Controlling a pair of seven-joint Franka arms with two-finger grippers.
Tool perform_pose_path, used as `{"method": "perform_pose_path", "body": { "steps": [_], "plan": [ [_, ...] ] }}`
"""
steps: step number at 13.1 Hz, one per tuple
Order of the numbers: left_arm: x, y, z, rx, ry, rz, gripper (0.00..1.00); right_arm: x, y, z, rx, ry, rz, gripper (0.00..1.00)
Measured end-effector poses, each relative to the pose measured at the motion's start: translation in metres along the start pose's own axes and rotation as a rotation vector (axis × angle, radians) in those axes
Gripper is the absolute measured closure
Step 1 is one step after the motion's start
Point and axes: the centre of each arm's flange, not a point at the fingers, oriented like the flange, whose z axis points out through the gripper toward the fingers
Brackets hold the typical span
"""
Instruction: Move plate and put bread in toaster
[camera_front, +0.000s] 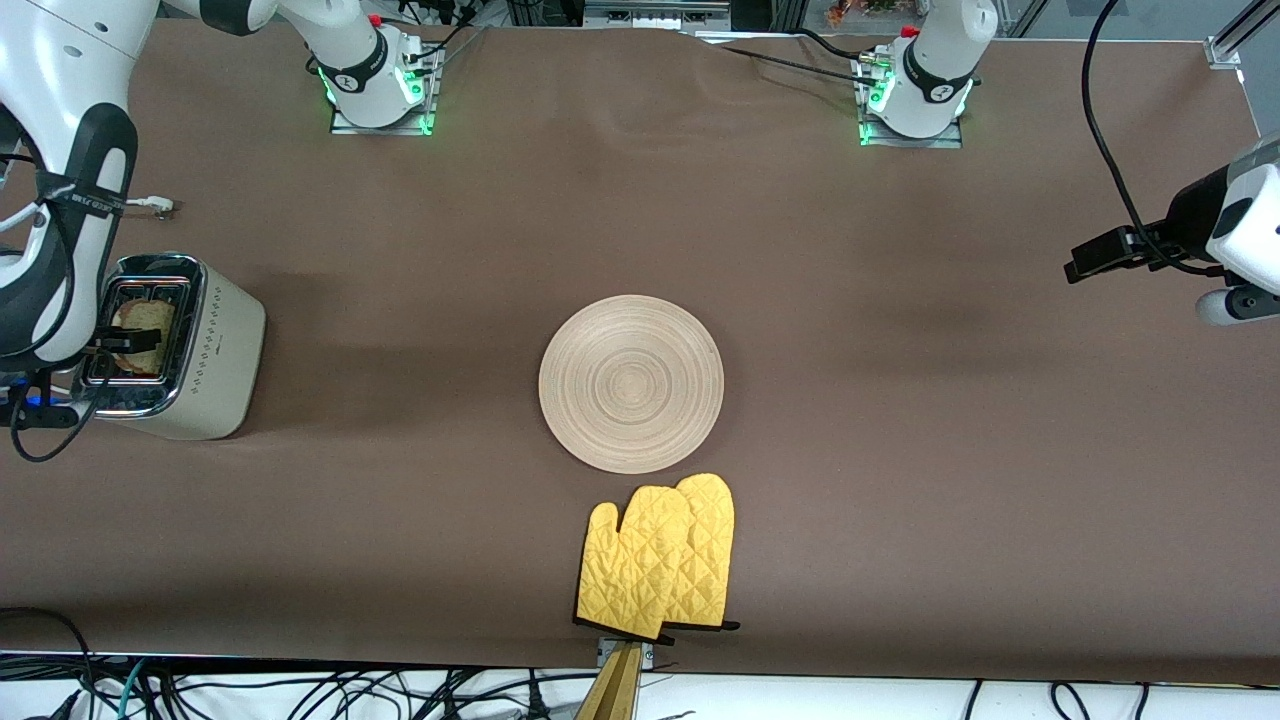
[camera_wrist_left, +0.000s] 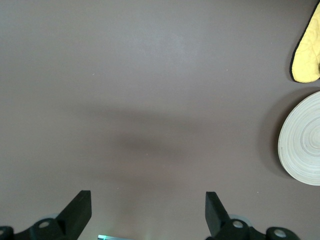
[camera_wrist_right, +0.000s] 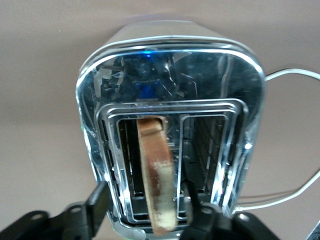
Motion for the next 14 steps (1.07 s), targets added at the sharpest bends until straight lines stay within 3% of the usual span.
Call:
{"method": "perform_pose_path", "body": {
  "steps": [2,8,14],
  "plan": [
    [0.0,-0.001,0.0,0.0,0.0,-0.001,0.0,-0.013,0.009,-0.023,0.006,0.026,0.009,0.01],
    [0.001,-0.003,0.0,-0.001,0.001,-0.005,0.0,-0.068,-0.021,-0.123,0.059,0.066,-0.065,0.0],
    [0.002,-0.007,-0.001,-0.002,0.003,-0.012,0.0,-0.066,-0.078,-0.136,0.039,0.055,-0.154,0.0]
  ]
}}
